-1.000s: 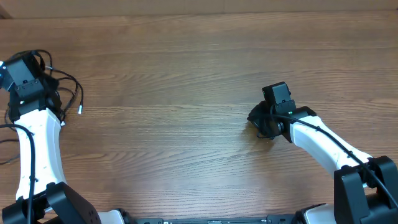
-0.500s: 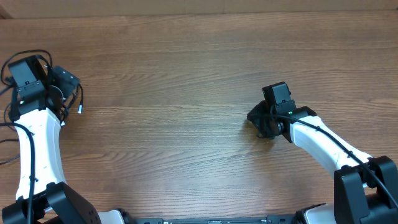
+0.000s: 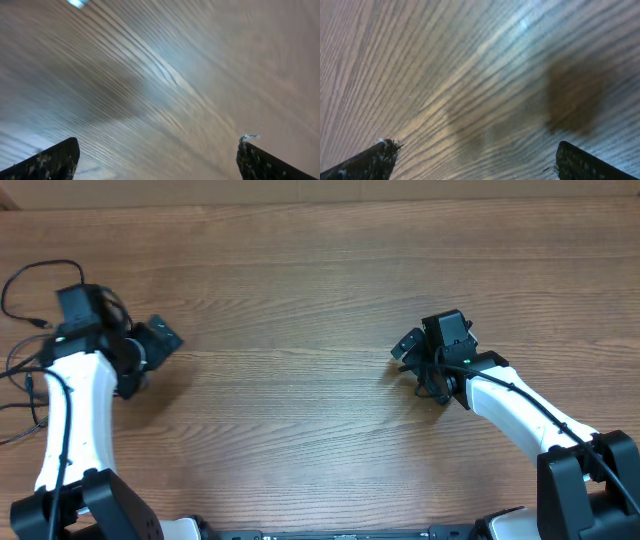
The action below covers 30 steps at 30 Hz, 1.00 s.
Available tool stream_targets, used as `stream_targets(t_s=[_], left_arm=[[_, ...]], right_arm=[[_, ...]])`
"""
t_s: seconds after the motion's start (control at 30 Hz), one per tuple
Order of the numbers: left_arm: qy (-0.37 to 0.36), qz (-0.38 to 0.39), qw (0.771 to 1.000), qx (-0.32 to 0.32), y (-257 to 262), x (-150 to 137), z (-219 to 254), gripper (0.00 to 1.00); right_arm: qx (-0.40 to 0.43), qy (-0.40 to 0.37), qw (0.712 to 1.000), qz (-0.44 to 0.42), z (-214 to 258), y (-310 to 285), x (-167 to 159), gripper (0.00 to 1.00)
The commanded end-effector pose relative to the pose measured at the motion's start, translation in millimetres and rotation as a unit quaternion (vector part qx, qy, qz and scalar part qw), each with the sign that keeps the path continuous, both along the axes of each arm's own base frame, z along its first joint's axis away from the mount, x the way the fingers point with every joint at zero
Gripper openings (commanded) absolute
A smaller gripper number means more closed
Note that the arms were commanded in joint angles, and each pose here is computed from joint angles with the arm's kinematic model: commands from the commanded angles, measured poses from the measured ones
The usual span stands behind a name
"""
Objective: Untangle cables
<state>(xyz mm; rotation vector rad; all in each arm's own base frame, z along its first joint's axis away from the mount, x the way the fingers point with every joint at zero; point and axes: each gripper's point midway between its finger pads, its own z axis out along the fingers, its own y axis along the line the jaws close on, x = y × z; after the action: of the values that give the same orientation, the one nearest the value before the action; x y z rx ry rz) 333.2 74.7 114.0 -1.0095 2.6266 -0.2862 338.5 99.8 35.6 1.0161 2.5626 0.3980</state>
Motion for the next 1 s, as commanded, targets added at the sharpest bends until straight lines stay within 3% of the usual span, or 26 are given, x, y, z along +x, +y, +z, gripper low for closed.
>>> stream_targets(t_s=[0.0,0.13,0.37,0.97], left_arm=[[0.018,-0.089,0.996,-0.002,-31,-8,-16,1.00],[0.028,-0.158,0.987,0.005,-58,-15,-34,1.00],[0.031,-0.222,0.974,0.014,-88,-26,-62,1.00],[0.038,-0.228,0.973,0.012,-91,-32,-69,1.00]], right_arm=[[-0.036,-0.008,0.999,0.035,-3,-6,1,1.00],[-0.060,-0.010,0.995,0.077,-3,-8,-1,1.00],[-0.097,0.022,0.993,0.069,-10,-30,-13,1.00],[-0.094,0.017,0.993,0.062,-9,-30,-10,1.00]])
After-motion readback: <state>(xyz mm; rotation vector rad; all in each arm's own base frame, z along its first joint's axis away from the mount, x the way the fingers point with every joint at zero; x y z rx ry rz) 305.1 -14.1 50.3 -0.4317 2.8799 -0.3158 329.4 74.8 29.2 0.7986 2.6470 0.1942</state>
